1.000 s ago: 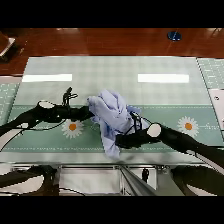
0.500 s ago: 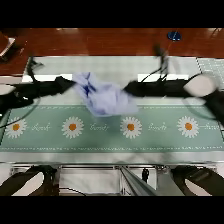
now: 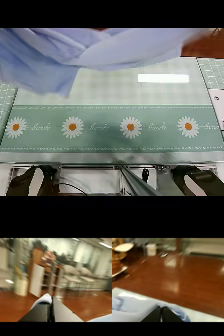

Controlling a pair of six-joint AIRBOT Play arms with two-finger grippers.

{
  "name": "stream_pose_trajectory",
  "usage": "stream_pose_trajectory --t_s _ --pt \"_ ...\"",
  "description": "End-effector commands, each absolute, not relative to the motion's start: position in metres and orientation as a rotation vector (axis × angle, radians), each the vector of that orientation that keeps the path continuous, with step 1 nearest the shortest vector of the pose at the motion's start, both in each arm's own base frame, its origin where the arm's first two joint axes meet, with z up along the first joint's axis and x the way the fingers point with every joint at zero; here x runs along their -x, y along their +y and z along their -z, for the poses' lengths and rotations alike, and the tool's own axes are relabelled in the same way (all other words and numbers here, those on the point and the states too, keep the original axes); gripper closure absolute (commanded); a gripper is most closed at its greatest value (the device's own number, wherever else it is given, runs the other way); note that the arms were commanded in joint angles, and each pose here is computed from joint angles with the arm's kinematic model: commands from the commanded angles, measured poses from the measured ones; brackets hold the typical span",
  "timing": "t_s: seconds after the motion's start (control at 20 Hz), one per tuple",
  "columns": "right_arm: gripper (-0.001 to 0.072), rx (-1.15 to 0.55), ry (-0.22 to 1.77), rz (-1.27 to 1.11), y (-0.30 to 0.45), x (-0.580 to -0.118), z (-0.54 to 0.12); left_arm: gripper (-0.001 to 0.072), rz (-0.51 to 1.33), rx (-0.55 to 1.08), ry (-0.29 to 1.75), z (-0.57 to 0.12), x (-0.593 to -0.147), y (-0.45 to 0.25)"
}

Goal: Fold the shirts.

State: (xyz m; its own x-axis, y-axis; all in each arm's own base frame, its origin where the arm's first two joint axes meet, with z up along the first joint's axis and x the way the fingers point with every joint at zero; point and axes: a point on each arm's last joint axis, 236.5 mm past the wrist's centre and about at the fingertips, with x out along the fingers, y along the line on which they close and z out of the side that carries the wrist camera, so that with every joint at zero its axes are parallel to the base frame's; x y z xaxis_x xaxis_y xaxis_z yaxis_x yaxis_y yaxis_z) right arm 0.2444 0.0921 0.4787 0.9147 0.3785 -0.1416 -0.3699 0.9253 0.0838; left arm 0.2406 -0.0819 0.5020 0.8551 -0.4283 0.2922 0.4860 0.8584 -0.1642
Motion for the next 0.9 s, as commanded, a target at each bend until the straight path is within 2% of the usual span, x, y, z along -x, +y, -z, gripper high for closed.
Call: stream_pose_trajectory --t_s 0.0,0.2,0.35,0.45,0.6,0.85 --pt "0.0686 0.0 0.074 -0.183 0.039 -0.18 -0.5 0.0691 0.212 -0.054 -0.376 -0.54 -0.17 -0.08" --pt "0.0686 -0.01 0.193 -0.012 -0.004 -0.145 -0.468 0.0691 0.04 -0.101 -0.308 -0.517 -0.135 -0.063" --pt "0.0686 -0.007 0.3 0.012 -0.009 -0.145 -0.441 0.0691 0.081 -0.064 -0.209 -0.487 -0.141 -0.059" --pt "0.0686 -0.01 0.379 0.014 -0.007 -0.16 -0.418 0.0691 0.118 0.009 -0.099 -0.45 -0.169 -0.053" --pt "0.0687 -0.03 0.554 -0.008 0.004 -0.202 -0.355 0.0691 0.135 0.115 0.157 -0.356 -0.223 -0.037" --pt "0.0687 -0.075 0.748 -0.023 0.021 -0.305 -0.231 0.0691 0.193 0.391 0.453 -0.223 -0.321 -0.025"
